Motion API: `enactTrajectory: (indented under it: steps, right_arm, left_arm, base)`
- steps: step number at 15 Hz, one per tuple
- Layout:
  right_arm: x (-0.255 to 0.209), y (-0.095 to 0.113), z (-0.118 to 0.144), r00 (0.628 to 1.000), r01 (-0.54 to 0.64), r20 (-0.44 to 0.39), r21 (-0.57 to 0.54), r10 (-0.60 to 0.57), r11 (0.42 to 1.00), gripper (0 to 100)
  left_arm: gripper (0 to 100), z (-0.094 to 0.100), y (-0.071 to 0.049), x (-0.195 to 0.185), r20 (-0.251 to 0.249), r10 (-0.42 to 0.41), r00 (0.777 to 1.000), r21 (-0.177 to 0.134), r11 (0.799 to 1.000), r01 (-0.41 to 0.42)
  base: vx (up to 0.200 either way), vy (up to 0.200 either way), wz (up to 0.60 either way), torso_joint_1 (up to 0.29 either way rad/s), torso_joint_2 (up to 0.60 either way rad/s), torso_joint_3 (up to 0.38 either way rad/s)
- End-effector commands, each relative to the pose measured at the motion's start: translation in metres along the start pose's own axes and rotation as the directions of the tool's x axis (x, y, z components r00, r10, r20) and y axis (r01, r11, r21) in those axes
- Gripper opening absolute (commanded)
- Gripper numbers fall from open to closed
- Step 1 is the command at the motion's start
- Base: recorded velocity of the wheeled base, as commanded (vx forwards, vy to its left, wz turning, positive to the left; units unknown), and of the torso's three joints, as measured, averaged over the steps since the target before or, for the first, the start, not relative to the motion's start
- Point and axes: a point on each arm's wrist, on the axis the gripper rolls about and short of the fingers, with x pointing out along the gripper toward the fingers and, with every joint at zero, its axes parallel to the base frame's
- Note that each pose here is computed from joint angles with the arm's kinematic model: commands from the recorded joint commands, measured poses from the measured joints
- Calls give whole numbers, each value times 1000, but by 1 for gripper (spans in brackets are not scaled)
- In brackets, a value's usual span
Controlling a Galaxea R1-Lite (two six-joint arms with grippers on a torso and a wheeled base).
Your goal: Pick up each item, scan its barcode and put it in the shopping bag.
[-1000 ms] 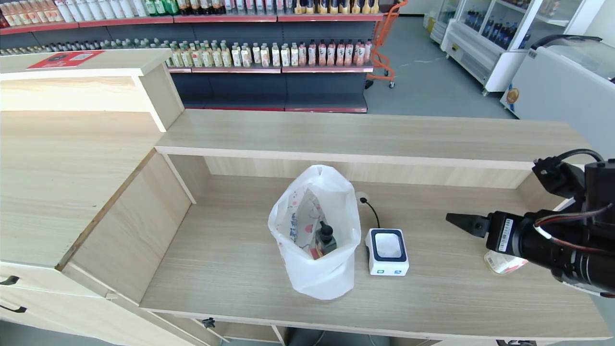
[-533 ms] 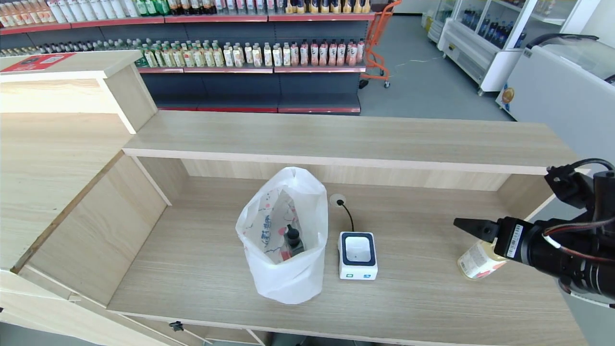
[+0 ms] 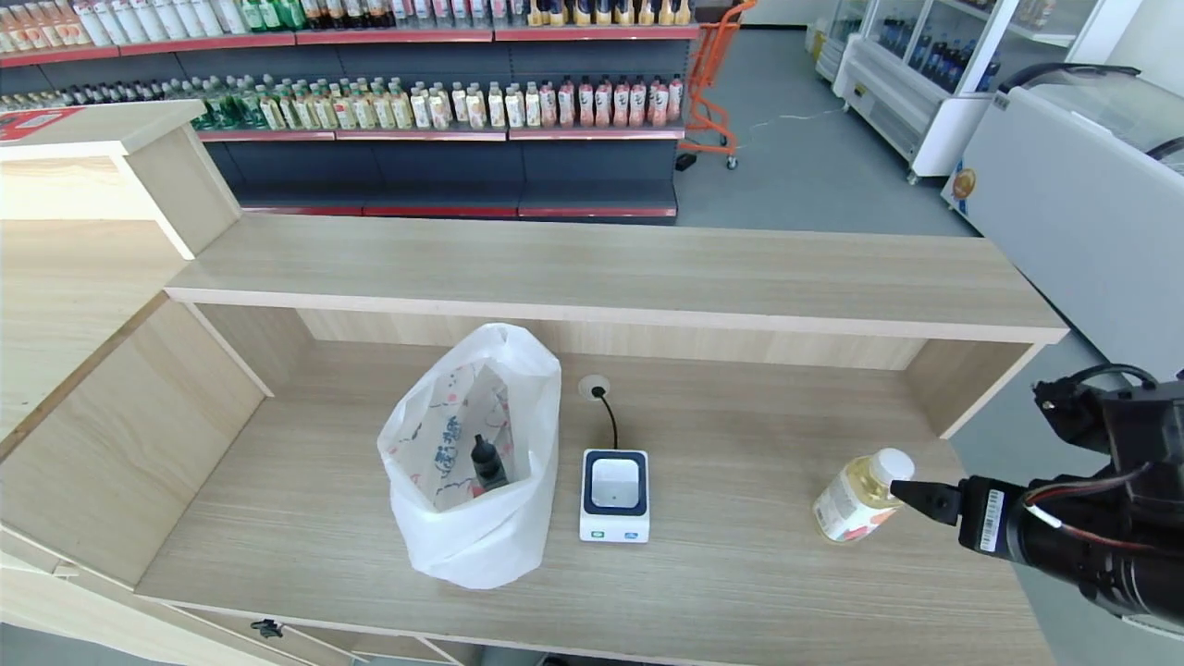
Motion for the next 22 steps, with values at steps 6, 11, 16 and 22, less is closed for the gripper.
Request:
enactTrajectory:
  steps: [6,11,16,22]
  right_arm:
    - [70,-35,-67,971,209,-95,-129,-222,969,100]
    - [111,-45,-99,996,89,3,-225,-91,970,100]
    - [137,-52,-84,997,62,60,-234,-49,970,100]
    - [181,-42,-69,988,48,154,-300,-1,953,100]
  left_arm:
    - [100,0,0,0,0,-1,1000,1,1000,1]
    - [100,0,0,0,0,-1,1000,1,1000,1]
    - [100,0,0,0,0,-1,1000,1,1000,1]
    - [100,0,0,0,0,0,1000,1,1000,0]
  base:
    - [0,0,0,0,0,0]
    - [0,0,0,0,0,0]
    - [0,0,0,0,0,0]
    - [0,0,0,0,0,0]
